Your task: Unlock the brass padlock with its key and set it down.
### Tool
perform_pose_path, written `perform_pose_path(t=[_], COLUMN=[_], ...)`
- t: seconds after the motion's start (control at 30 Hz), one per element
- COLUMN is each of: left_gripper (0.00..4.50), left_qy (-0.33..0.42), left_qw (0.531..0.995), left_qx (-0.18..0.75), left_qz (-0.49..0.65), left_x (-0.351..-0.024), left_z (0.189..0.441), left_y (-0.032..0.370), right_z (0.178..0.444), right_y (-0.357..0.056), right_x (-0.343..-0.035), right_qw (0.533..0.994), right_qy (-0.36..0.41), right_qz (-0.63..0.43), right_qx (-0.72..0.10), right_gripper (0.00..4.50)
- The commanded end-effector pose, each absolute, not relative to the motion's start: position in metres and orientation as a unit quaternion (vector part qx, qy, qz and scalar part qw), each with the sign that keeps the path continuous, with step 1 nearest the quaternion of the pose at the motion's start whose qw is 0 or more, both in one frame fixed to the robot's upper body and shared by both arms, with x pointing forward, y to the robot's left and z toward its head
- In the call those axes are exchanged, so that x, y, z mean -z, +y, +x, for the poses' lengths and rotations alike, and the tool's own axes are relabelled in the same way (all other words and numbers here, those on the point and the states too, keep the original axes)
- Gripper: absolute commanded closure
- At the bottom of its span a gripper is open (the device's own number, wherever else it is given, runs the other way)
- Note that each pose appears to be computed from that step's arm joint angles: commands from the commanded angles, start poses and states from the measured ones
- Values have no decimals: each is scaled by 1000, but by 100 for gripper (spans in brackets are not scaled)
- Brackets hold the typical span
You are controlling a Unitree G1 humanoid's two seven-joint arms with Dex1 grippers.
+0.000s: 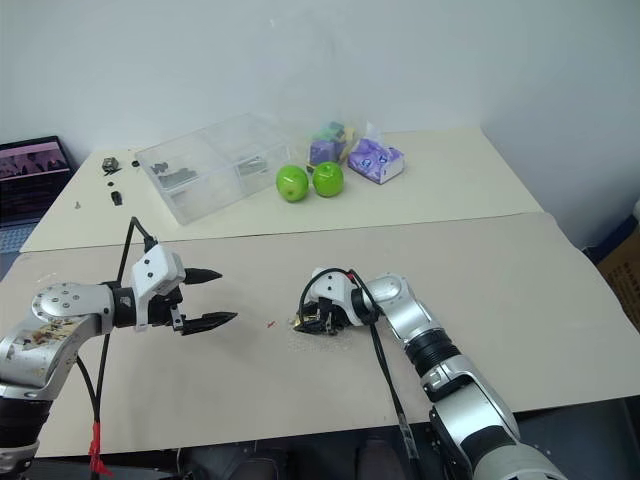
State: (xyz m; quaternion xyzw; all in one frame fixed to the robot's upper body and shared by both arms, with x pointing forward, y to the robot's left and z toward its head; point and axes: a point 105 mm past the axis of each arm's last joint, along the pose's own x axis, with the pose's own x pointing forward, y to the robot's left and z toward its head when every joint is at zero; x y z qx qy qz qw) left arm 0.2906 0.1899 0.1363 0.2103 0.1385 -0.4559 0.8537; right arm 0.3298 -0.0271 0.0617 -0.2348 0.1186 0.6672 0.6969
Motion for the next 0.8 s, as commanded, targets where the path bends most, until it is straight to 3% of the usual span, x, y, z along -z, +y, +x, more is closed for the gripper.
perform_pose_path(t=[0.03, 0.37, 0.5, 0.8], left_gripper=[0, 0, 0, 0], left_qy=[117, 105, 109, 177], left_qw=[854, 852, 857, 833], left_qx=[455, 474, 490, 524], left_qz=[222, 197, 117, -27], left_x=[-148, -151, -155, -164], left_z=[291, 295, 299, 292], left_y=[189, 175, 142, 97], right_z=[324, 325, 329, 325], right_y=[-31, -54, -69, -88], right_x=[-60, -92, -127, -170], right_qw=[684, 688, 694, 708], right_qy=[122, 105, 64, 38], right_qz=[-247, -290, -350, -386], right_qx=[-676, -657, -626, -590], right_gripper=[360, 360, 360, 360])
